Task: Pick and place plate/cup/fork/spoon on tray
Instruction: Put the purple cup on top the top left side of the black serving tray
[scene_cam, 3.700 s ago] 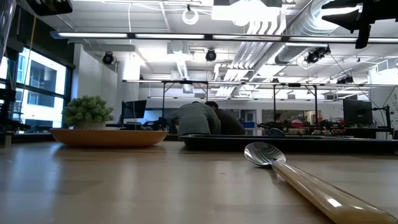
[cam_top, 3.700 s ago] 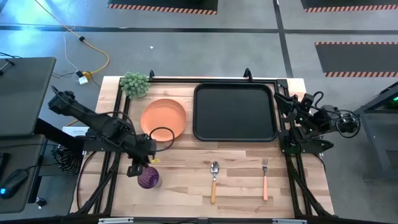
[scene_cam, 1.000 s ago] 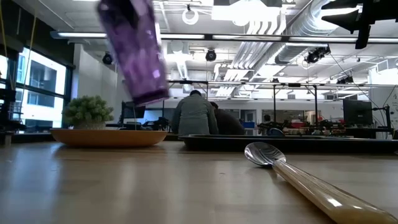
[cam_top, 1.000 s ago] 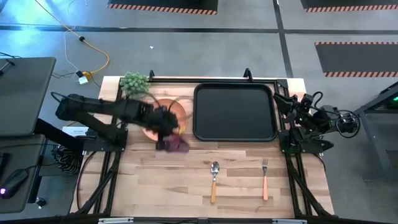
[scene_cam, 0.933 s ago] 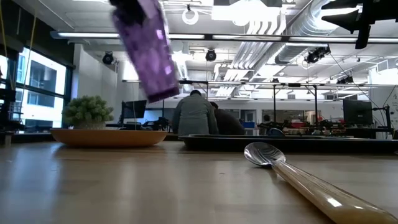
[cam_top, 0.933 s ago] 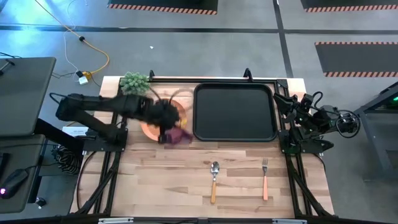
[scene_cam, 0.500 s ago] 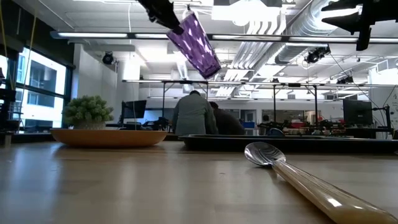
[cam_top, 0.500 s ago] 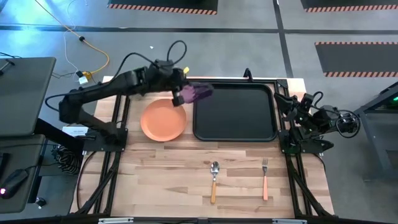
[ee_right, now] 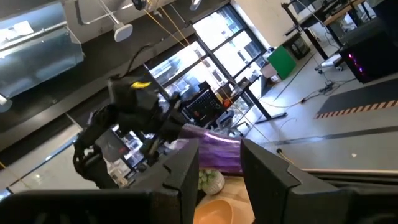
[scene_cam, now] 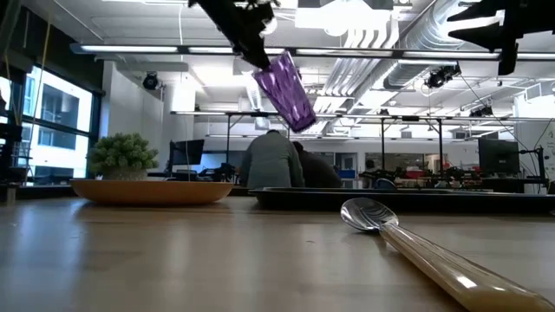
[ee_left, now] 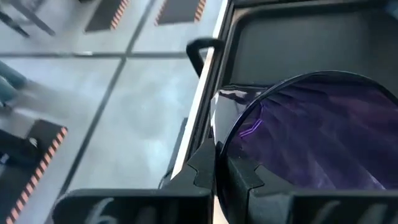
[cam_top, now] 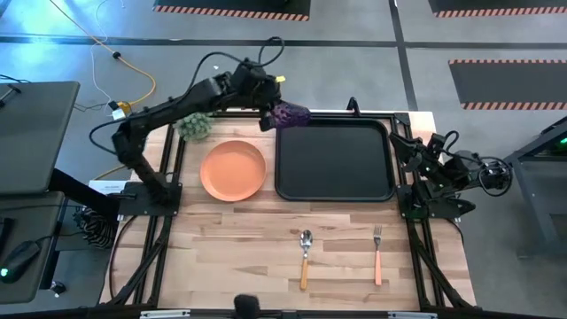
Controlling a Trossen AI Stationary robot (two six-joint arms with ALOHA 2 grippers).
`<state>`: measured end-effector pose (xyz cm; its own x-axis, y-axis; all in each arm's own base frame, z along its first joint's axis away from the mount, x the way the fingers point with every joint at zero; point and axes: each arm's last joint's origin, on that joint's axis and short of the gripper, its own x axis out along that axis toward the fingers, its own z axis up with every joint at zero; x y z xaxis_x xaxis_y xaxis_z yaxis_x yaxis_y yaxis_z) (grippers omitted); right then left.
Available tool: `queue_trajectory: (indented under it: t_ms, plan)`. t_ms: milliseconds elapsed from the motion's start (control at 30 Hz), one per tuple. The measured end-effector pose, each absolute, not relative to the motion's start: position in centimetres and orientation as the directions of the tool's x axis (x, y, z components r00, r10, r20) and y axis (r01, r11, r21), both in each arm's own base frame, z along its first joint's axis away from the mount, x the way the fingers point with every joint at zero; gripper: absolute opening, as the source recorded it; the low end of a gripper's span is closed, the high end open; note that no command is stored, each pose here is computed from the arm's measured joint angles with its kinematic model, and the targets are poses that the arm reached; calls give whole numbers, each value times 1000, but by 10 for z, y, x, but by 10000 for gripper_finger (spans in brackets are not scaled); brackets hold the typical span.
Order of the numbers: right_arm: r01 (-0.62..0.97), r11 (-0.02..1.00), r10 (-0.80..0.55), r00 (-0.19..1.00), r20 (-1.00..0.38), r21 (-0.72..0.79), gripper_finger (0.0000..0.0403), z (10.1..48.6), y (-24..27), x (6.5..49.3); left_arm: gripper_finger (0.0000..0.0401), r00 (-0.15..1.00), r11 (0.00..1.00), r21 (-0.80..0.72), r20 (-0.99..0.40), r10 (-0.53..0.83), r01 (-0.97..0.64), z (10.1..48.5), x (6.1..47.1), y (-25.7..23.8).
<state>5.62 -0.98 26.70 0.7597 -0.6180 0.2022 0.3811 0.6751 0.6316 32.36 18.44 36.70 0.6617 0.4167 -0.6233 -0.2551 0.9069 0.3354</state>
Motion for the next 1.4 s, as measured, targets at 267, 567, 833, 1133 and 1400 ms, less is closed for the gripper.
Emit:
queue_trajectory:
  t_ms: [267, 567, 833, 1133, 1400]
  plan:
    - [398, 677, -618, 764, 185, 619, 110, 265, -10, 57, 1, 536, 945, 229, -780, 322, -234, 331, 347, 221]
    - [399, 675, -620, 762, 184, 621, 110, 265, -10, 57, 2, 495, 970, 133, -841, 218, -202, 305, 369, 228]
    - [399, 675, -620, 762, 184, 621, 110, 265, -10, 57, 3, 445, 974, 141, -872, 207, -178, 289, 374, 230]
    - [399, 675, -620, 763, 184, 621, 110, 265, -10, 57, 4, 437, 975, 170, -873, 217, -143, 289, 370, 235]
    - [399, 675, -620, 762, 184, 621, 110, 265, -10, 57, 5, 424, 977, 169, -881, 208, -129, 287, 370, 235]
